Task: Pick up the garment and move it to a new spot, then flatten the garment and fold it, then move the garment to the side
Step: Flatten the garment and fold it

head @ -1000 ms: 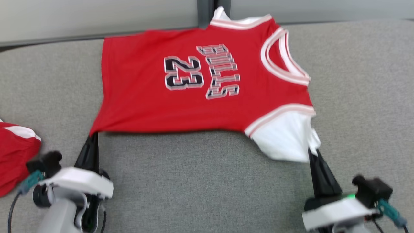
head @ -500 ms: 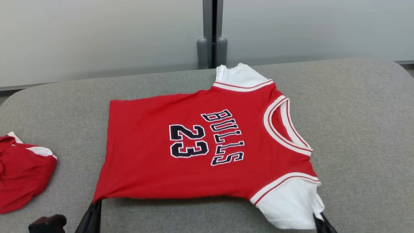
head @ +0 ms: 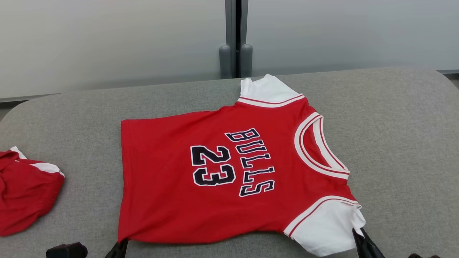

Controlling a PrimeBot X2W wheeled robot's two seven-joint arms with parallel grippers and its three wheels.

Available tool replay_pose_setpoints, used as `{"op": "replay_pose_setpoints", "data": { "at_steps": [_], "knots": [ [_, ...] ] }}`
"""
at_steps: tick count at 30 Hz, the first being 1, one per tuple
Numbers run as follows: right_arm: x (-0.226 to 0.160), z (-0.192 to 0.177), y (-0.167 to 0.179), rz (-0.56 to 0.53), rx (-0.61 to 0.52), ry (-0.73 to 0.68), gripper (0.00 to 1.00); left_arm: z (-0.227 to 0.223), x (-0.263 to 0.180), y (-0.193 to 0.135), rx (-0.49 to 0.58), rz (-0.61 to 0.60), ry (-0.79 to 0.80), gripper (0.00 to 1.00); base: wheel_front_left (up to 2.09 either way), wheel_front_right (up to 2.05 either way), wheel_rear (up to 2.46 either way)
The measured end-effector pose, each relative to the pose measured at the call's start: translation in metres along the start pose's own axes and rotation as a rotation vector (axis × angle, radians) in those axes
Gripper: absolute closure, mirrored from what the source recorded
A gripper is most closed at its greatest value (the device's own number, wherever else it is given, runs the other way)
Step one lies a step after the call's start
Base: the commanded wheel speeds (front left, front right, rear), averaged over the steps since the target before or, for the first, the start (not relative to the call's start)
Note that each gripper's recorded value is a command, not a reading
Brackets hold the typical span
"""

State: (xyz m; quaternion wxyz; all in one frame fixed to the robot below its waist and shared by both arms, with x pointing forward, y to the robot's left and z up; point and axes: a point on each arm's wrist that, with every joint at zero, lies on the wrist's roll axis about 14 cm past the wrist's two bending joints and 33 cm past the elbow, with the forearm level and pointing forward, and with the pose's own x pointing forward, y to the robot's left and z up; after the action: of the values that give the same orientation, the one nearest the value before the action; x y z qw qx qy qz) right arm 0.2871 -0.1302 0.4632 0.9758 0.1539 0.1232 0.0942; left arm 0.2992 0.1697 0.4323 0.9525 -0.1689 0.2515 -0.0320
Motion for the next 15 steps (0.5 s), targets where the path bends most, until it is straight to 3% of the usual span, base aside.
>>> {"op": "replay_pose_setpoints", "data": {
  "at_steps": [7,15],
  "knots": [
    [0.032,0.012,-0.007,0.000,-0.003,-0.037,1.00,-0.003,0.019,0.002,0.009,-0.033,0.129,1.00,0.00,0.00,0.00],
    [0.087,0.034,-0.020,0.012,-0.042,-0.098,1.00,0.012,0.051,0.007,-0.074,-0.078,0.198,1.00,0.00,0.00,0.00]
  ]
}}
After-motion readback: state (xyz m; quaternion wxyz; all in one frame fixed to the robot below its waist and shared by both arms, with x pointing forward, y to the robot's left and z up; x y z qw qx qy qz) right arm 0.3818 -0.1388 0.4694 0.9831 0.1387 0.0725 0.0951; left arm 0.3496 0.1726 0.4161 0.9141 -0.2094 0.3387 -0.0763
